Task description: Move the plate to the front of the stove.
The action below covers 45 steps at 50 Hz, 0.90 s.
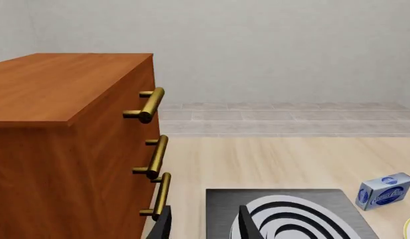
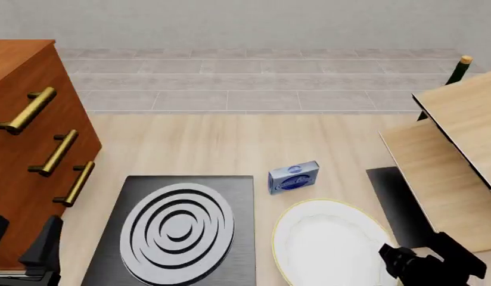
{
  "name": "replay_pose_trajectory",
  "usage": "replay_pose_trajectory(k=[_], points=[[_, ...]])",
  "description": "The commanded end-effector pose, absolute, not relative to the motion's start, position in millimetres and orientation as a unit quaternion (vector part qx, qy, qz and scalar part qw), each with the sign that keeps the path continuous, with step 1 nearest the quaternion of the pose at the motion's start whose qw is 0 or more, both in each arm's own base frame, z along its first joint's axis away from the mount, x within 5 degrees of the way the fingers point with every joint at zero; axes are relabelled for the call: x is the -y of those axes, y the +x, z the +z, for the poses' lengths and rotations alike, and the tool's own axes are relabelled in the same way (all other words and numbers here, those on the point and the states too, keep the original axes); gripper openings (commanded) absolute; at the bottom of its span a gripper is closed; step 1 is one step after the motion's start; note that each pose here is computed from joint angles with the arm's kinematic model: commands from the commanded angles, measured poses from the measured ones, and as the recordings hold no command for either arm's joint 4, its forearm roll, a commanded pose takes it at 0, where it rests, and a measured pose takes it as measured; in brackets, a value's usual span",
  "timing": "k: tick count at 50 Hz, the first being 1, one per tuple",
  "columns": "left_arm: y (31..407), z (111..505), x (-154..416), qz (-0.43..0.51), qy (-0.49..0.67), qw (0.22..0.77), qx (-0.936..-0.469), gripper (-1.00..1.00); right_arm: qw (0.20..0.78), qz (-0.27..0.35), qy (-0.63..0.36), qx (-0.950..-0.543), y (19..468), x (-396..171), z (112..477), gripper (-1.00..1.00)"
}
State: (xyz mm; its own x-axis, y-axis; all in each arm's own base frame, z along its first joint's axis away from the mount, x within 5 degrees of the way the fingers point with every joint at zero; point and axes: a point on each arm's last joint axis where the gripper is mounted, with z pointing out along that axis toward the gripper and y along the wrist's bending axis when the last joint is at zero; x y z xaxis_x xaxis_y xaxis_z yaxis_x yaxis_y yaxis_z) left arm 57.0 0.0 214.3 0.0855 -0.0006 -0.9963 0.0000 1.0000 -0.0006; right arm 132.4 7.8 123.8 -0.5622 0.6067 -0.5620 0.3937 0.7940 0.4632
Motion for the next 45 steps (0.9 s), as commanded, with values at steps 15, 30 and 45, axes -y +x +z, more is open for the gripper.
replay_pose_trajectory(k=[15,30,45], points=[[57.0,214.3,0.0,0.000,0.000,0.737,-0.676,1.00,0.403,0.164,0.248,-0.865,64.2,-7.0,155.5,-1.00],[57.0,214.3,0.0,0.000,0.000,0.737,-0.676,1.00,0.444,0.198,0.226,-0.844,53.9,-8.5,161.6,-1.00],[57.0,214.3,0.0,0.000,0.000,0.737,-0.676,1.00,0.489,0.238,0.222,-0.809,44.7,-8.4,209.8,-1.00]])
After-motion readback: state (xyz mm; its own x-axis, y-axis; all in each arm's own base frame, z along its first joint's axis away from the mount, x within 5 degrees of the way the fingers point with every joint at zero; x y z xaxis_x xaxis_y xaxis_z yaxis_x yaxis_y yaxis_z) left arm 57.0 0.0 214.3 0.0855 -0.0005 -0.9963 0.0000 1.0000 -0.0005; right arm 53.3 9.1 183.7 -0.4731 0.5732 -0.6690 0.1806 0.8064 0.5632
